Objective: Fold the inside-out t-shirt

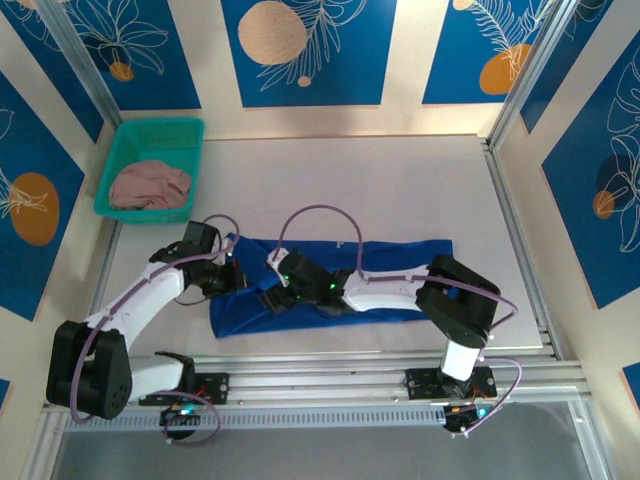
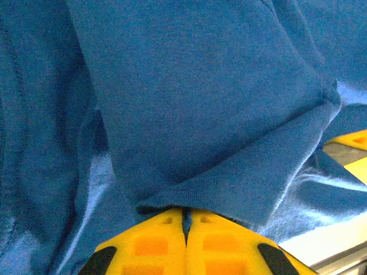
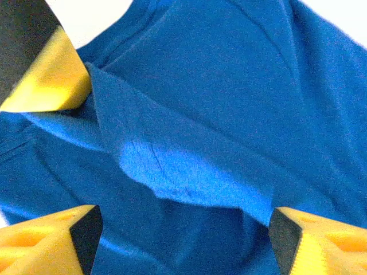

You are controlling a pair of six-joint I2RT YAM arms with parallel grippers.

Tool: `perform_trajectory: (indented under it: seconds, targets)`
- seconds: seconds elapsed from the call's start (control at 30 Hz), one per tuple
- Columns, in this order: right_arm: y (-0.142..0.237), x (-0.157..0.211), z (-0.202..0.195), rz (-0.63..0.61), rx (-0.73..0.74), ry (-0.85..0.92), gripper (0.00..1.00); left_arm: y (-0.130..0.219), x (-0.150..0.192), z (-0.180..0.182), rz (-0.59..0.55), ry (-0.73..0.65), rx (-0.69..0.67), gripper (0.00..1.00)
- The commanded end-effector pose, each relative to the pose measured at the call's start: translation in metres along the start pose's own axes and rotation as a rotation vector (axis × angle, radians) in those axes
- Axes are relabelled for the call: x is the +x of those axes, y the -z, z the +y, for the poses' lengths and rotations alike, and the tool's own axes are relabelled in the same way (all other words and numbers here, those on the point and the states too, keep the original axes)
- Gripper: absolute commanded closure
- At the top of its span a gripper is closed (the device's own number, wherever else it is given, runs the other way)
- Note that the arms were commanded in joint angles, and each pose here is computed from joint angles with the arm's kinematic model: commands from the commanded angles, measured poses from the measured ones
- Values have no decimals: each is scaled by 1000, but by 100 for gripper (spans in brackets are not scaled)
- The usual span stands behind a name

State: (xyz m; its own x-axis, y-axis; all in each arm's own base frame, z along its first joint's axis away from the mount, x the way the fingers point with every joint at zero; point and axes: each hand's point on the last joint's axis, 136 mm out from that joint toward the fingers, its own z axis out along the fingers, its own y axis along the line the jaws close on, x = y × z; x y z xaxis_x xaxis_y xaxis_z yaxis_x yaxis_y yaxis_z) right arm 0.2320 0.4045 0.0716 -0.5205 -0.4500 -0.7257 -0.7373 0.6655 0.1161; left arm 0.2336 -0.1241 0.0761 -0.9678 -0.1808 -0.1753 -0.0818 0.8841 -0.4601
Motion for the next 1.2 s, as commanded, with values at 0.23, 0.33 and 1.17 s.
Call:
perform_trajectory:
  seconds: [0.23,0.33,1.17]
  targets:
    - [-27,-33,-5,-185,254,268,16,9,-3,-11,-13,-45,28,100]
    - [-31,-37,-12,-205,323,279,16,9,-3,-11,-14,-45,25,100]
    - [13,-7,-12,-125,308,306,58,9,2,-3,-1,-43,-8,100]
